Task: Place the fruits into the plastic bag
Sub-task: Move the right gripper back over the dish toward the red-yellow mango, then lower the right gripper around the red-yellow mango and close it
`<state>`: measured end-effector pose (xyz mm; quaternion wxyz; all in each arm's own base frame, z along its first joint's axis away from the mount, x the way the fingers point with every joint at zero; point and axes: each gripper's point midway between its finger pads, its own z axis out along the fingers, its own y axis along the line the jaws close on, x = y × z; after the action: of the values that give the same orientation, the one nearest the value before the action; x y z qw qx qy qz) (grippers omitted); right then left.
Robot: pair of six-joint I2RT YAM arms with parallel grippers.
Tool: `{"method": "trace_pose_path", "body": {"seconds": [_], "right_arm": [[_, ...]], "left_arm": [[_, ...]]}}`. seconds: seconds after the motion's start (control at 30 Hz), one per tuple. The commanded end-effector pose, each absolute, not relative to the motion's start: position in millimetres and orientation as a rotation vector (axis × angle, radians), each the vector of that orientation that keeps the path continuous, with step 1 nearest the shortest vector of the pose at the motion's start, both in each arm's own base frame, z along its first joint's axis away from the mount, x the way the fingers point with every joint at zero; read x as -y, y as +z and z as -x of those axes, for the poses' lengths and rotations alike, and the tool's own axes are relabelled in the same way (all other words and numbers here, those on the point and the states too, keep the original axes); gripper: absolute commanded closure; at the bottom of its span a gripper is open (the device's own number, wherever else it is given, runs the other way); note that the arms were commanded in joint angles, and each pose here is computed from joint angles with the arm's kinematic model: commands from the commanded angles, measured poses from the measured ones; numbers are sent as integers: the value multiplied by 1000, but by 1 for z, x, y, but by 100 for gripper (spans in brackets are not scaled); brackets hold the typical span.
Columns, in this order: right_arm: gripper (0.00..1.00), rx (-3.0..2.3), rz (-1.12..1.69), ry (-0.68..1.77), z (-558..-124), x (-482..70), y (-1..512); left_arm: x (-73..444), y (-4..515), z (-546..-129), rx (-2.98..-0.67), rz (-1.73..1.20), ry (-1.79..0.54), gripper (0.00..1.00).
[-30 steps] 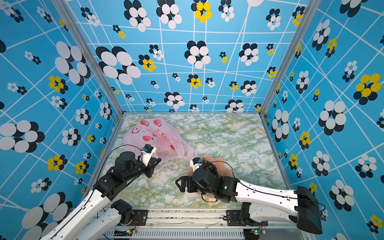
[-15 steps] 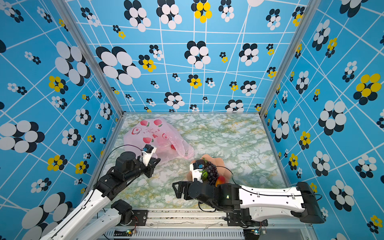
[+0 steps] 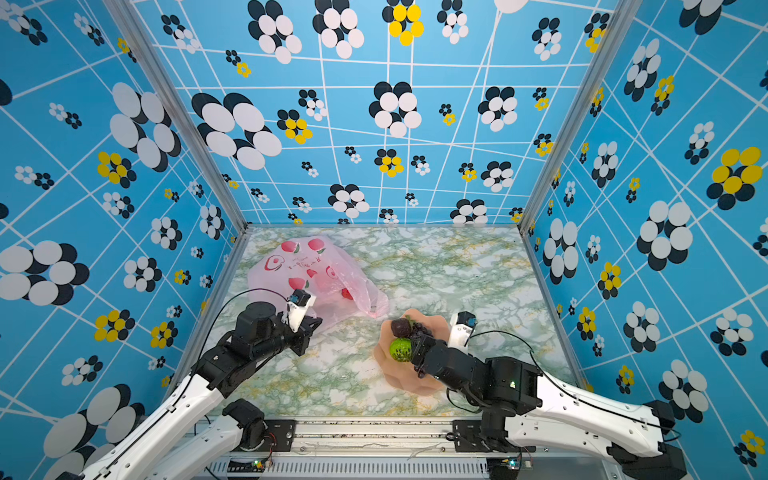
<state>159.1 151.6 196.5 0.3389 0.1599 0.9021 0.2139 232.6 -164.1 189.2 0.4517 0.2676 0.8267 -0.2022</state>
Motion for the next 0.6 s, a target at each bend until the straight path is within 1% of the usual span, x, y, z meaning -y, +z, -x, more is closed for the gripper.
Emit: {"method": "trace_pose_path", "body": {"seconds": [0.0, 0.13, 0.3, 0.57], "right_arm": [[1, -2522, -320, 371, -148, -131, 171], [1, -2664, -266, 301, -149, -138, 147], [11, -2776, -189, 214, -154, -147, 126], [19, -2848, -187, 178, -162, -147, 105]], "left_arm": [[165, 181, -230, -2059, -686, -489, 100], [165, 181, -230, -2060, -689, -490, 100], [165, 181, -230, -2060, -690, -489, 100], [164, 182, -230, -2058, -691, -479, 100]]}}
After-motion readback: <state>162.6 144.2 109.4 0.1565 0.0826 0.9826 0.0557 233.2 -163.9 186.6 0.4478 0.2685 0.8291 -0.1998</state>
